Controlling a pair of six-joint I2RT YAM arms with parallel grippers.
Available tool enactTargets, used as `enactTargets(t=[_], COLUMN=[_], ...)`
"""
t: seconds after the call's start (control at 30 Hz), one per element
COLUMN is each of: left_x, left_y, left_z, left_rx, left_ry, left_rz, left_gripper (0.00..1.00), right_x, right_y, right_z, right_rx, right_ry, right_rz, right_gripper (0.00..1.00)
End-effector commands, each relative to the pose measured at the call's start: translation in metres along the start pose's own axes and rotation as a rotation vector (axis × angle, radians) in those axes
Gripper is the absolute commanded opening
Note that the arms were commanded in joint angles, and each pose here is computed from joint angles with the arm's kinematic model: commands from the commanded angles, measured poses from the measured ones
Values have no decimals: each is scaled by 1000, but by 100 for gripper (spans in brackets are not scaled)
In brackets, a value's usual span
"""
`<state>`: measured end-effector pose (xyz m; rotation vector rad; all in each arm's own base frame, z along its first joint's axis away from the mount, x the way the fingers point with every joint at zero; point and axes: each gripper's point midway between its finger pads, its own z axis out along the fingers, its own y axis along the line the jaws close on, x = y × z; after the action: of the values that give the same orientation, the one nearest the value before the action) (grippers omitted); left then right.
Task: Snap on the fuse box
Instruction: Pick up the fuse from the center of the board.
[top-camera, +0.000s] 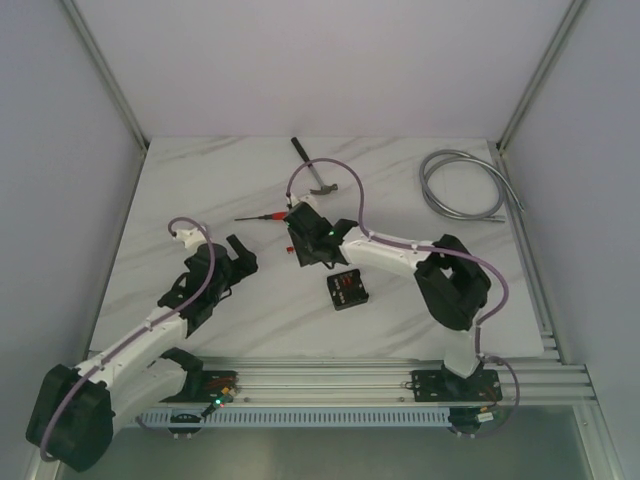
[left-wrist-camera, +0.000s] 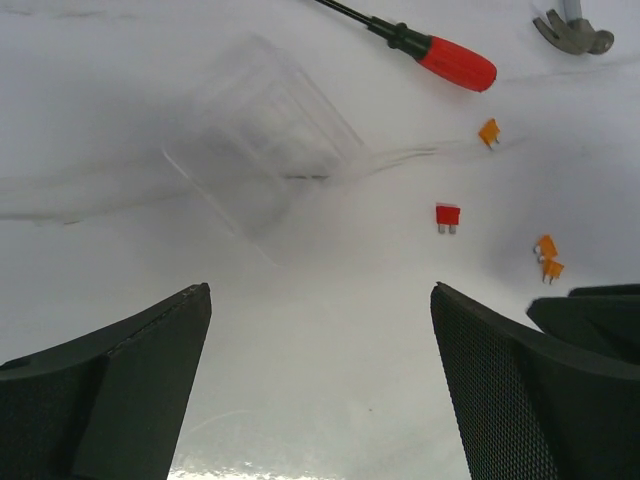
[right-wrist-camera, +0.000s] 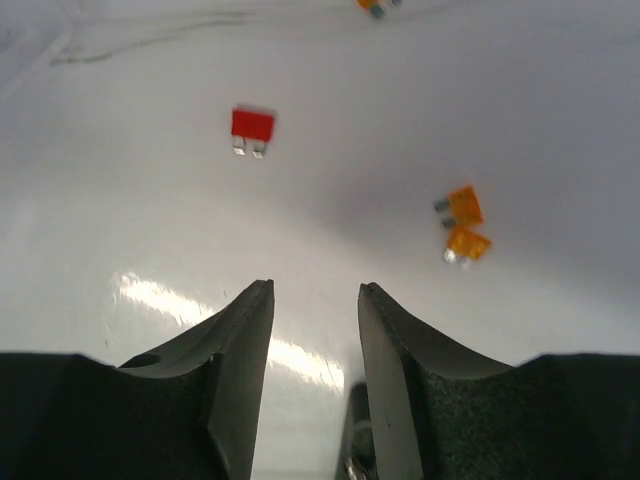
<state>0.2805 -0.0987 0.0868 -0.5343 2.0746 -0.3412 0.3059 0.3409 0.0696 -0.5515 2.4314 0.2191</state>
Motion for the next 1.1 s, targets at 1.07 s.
enactTargets(t=[1.07], left_x=[0], left_y=[-7], left_z=[-9], left_rx=[88], left_ry=[36], left_rz=[-67], left_gripper=[100], right_x=[-14], right_y=[21], right_z=[80], right_rx=[82], right_ry=[-51], right_rz=[-47], right_gripper=[30])
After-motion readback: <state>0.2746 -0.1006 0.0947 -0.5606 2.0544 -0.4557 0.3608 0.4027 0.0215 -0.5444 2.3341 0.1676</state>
